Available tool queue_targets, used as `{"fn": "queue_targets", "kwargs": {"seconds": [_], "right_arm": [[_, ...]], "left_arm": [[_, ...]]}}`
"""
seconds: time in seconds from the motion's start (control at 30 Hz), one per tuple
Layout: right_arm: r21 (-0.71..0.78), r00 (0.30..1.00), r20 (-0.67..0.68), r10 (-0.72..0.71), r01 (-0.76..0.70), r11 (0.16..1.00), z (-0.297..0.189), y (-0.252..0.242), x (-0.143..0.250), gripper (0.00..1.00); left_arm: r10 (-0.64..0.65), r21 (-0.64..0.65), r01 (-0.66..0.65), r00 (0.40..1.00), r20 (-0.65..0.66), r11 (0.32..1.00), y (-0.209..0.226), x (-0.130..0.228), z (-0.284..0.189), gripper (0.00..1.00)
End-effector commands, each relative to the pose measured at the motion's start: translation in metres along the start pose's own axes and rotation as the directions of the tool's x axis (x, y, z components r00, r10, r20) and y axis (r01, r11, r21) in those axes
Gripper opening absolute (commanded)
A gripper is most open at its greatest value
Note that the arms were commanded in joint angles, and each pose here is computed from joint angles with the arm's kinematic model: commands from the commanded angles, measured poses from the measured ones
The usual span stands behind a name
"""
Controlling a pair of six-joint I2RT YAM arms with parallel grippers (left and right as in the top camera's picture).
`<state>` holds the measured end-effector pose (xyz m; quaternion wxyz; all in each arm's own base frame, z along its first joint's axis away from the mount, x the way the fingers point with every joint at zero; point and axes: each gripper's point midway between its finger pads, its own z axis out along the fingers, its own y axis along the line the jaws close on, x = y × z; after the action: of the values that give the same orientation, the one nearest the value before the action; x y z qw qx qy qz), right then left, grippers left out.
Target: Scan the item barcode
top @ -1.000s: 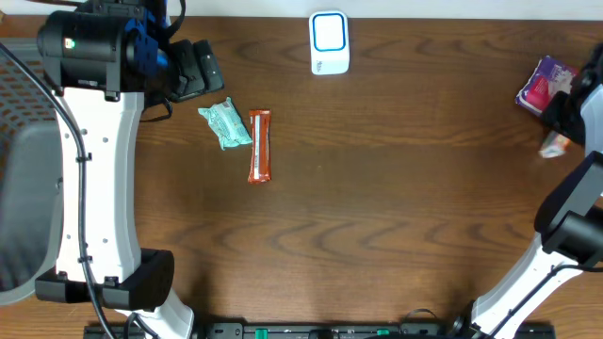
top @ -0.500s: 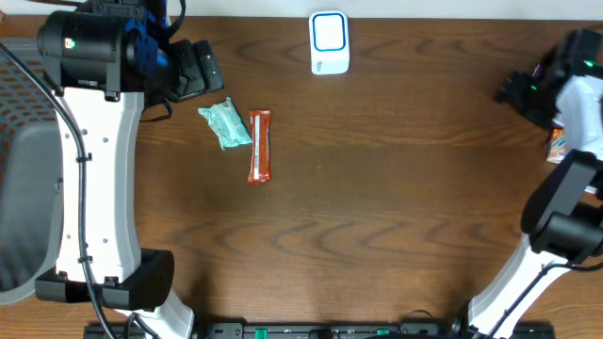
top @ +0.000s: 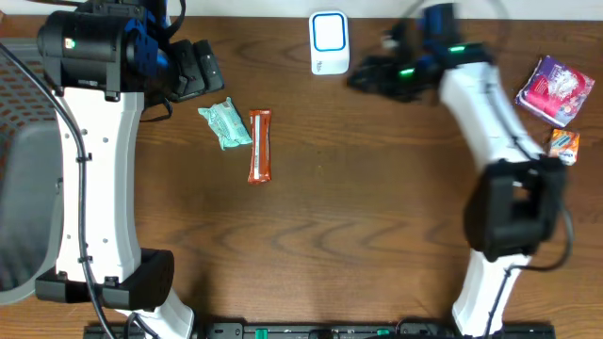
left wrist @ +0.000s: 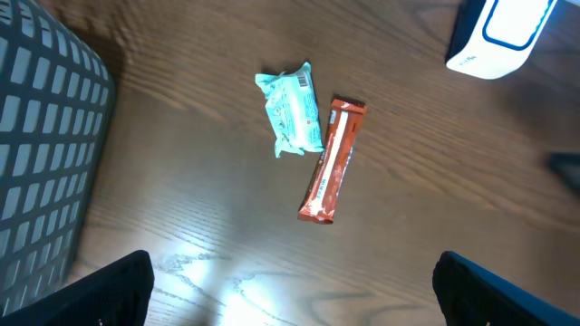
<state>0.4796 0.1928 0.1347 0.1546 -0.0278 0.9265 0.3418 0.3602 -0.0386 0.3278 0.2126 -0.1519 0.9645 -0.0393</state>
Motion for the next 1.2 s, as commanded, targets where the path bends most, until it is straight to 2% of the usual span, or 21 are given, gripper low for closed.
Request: {"fn": "queue_targets", "kwargs": {"seconds": [0.0,0.17,0.3,0.57,0.7,0.77,0.83,0.93,0.97,1.17], "right_arm": [[-0.061,0.992,-0.104,0.069,-0.076,0.995,0.057,0.030,0.027,0.75],[-0.106,0.986,-0.165,-0.005,-0.013,0.994,0.114,0.070,0.060,0.73],[-0.090,0.981,-0.194,0.012,-0.030,0.995,0.141,0.083,0.079,0.72],[-0.060,0.970,-0.241,0.036,-0.052,0.997,0.185,0.078,0.108,0.66],[-0.030,0.956,-0.284,0.078,-0.090,0.995,0.205,0.069,0.127,0.60],[-0.020,0.953,-0.293,0.079,-0.089,0.996,0.210,0.065,0.133,0.53],[0.001,0.955,-0.285,0.082,-0.086,0.996,0.212,0.061,0.132,0.37],[0.028,0.963,-0.256,0.079,-0.074,0.997,0.213,0.055,0.127,0.07],[0.020,0.966,-0.248,0.066,-0.063,0.998,0.213,0.056,0.124,0.01],[0.017,0.982,-0.191,0.006,-0.003,1.000,0.206,0.055,0.102,0.01]], "left_arm": [[0.000,-0.040,-0.003,0.998,-0.070,0.999,0.010,0.016,0.001,0.98],[0.000,-0.040,-0.003,0.998,-0.070,0.999,0.010,0.016,0.001,0.98],[0.000,-0.040,-0.003,0.998,-0.070,0.999,0.010,0.016,0.001,0.98],[0.000,-0.040,-0.003,0.998,-0.070,0.999,0.010,0.016,0.001,0.98],[0.000,-0.040,-0.003,0.998,-0.070,0.999,0.010,0.016,0.001,0.98],[0.000,-0.040,-0.003,0.998,-0.070,0.999,0.010,0.016,0.001,0.98],[0.000,-0.040,-0.003,0.998,-0.070,0.999,0.010,0.016,0.001,0.98],[0.000,-0.040,-0.003,0.998,-0.070,0.999,0.010,0.016,0.001,0.98],[0.000,-0.040,-0.003,0.998,-0.070,0.999,0.010,0.016,0.001,0.98],[0.000,-0.040,-0.003,0.998,-0.070,0.999,0.010,0.016,0.001,0.98]]}}
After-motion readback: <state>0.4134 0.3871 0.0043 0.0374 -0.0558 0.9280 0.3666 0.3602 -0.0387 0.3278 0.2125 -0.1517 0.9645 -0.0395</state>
